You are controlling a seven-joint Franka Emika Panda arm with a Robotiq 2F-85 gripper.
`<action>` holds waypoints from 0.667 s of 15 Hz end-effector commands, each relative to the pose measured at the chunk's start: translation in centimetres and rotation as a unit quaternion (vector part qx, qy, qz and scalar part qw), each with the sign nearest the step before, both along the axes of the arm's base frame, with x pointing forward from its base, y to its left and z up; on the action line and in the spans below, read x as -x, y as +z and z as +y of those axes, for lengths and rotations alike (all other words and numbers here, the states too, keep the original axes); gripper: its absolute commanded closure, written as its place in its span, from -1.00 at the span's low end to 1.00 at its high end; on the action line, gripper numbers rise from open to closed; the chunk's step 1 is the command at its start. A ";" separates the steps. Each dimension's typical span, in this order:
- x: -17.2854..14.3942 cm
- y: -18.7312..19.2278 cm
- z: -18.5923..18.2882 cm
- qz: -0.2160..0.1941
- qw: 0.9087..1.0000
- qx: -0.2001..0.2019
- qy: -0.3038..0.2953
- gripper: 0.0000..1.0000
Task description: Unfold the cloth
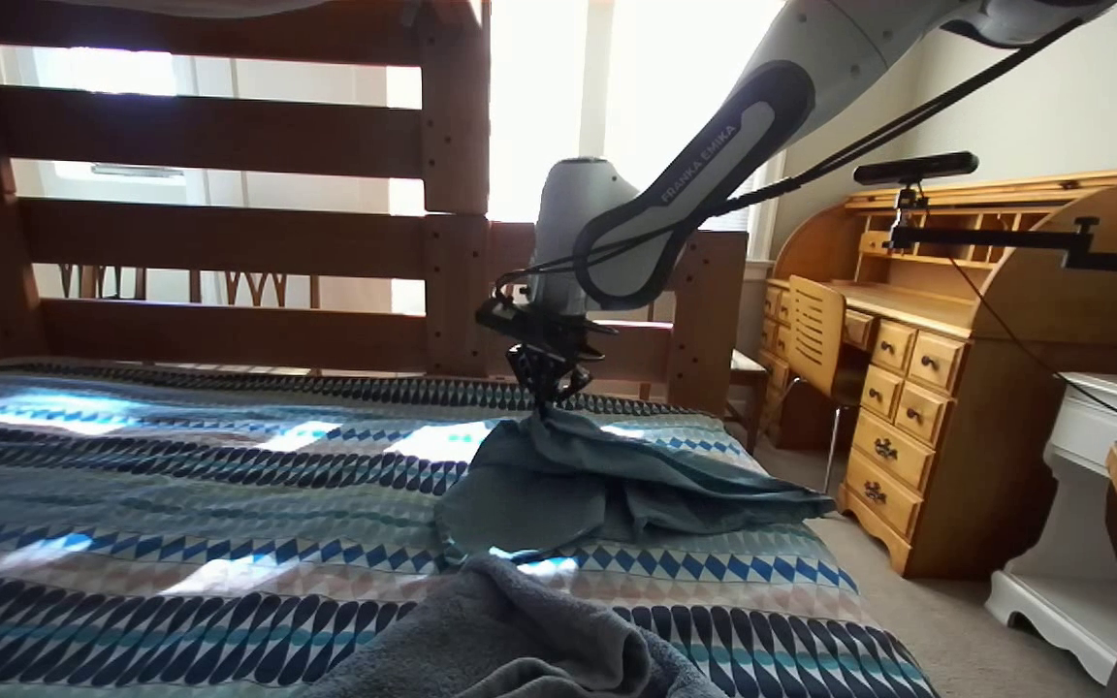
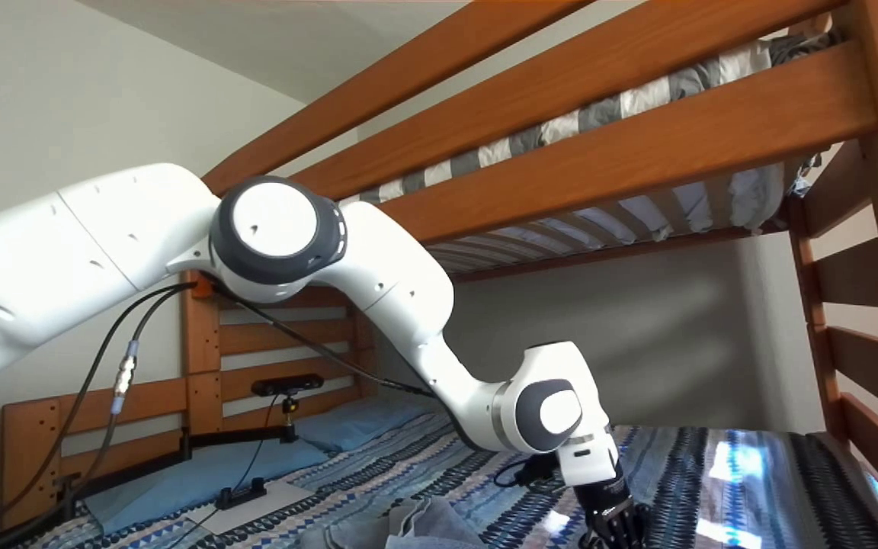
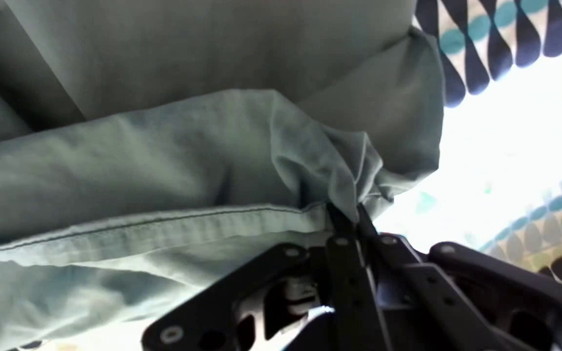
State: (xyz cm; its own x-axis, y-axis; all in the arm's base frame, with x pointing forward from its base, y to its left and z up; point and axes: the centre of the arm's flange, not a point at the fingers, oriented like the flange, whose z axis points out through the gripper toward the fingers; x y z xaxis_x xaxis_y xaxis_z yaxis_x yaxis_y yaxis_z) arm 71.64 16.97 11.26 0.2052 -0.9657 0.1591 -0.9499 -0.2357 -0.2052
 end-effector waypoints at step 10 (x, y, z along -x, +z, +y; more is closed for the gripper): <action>-2.7 2.3 -3.6 -0.030 0.998 0.022 -0.045 0.98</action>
State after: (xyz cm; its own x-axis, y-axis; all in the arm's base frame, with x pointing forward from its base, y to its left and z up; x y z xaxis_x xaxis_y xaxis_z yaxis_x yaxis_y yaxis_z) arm 72.86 14.43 13.56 0.1390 -0.9722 0.1885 -0.9521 -0.1836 -0.2447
